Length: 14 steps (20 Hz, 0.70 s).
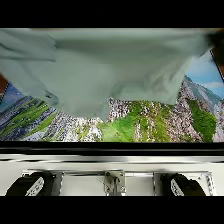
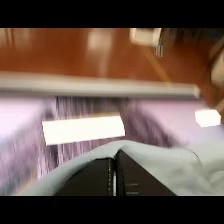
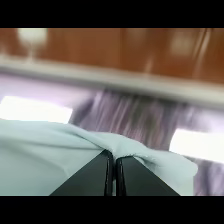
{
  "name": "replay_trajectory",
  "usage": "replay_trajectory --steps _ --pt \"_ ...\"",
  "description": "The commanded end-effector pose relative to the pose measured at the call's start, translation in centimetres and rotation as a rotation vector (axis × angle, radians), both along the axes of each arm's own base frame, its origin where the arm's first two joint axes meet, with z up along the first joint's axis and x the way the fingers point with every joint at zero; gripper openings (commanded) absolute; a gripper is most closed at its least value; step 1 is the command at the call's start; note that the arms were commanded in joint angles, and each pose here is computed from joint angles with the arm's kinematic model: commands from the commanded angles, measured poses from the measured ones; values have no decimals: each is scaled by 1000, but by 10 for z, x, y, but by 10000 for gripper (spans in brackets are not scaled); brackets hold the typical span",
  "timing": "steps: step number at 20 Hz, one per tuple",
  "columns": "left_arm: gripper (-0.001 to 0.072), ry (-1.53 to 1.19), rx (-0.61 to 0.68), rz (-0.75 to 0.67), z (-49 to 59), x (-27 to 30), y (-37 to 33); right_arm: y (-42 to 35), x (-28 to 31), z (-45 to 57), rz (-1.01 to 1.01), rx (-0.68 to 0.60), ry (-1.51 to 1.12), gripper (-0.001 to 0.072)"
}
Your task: Fold the shirts.
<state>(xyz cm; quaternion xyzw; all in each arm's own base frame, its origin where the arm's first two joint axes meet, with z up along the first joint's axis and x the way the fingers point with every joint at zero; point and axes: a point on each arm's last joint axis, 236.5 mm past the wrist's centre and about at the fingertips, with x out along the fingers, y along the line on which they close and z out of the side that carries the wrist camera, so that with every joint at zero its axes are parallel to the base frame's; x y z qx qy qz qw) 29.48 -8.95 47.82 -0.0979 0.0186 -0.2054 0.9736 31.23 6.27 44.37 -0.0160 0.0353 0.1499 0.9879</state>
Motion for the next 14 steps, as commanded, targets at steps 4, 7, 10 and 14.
replay_trajectory --steps 4,7,10,14 --pt "37 -435 22 75 131 -174 3 -19 -164 127 -140 2 -328 73" --pt "38 -291 132 160 92 -165 19 -17 -165 77 -137 -3 -115 74" --pt "38 -142 201 261 53 -135 46 -26 -148 25 -164 -40 119 74" --pt "39 73 272 352 -15 -70 78 -39 -112 -71 -174 -96 587 74"
